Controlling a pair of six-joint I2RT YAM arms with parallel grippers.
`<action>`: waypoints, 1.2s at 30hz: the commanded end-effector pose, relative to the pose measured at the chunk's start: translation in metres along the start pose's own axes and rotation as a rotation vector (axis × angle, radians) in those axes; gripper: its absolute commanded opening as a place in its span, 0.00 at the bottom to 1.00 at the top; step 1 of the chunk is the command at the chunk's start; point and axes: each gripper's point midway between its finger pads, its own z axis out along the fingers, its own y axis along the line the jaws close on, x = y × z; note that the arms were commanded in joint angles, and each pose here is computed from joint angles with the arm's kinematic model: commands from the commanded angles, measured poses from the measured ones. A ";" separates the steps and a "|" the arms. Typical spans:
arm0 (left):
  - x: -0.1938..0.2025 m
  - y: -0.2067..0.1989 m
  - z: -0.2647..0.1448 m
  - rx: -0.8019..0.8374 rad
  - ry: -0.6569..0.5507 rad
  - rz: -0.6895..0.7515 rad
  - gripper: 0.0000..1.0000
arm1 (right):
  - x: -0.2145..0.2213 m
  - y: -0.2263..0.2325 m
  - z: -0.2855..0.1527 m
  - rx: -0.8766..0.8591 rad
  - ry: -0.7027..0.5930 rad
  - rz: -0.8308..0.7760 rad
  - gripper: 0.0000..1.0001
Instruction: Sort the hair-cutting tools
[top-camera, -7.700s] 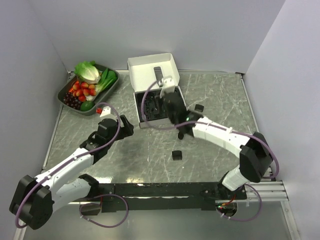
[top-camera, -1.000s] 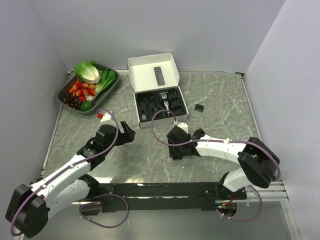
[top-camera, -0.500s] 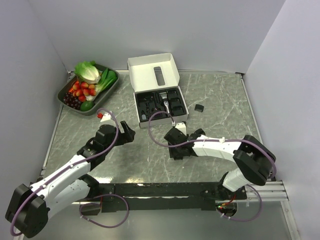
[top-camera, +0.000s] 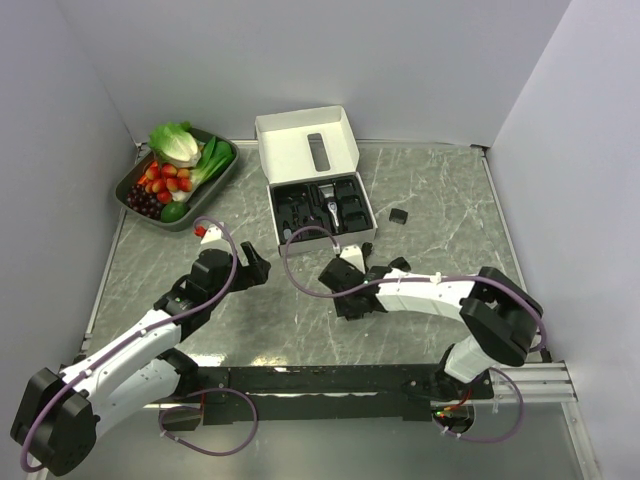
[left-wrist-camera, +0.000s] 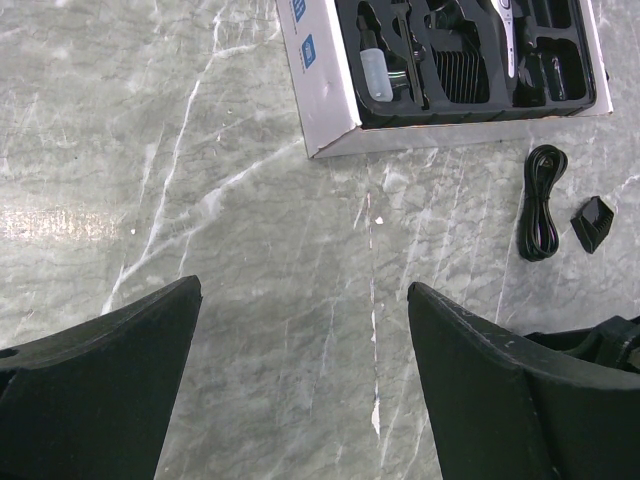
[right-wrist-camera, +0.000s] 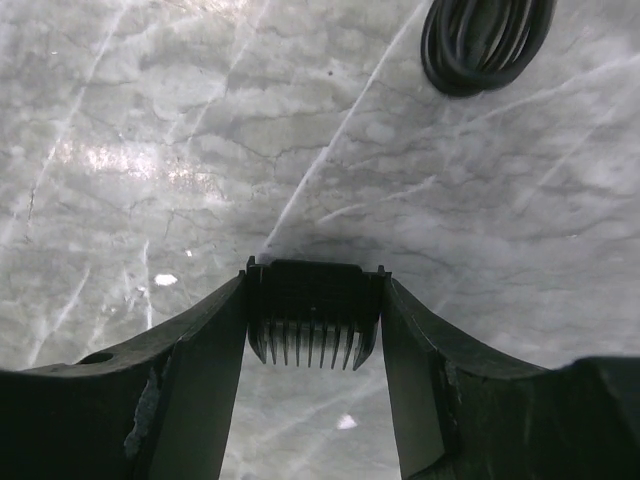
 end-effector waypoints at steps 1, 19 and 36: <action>-0.006 -0.003 -0.002 0.019 -0.032 0.016 0.90 | -0.046 -0.008 -0.030 0.032 -0.100 -0.128 0.45; -0.005 -0.007 0.003 0.039 -0.032 0.002 0.90 | -0.225 -0.057 -0.035 0.089 -0.262 -0.454 0.45; -0.022 -0.070 0.055 0.206 -0.081 -0.328 0.76 | -0.309 -0.110 -0.012 0.206 -0.327 -0.545 0.45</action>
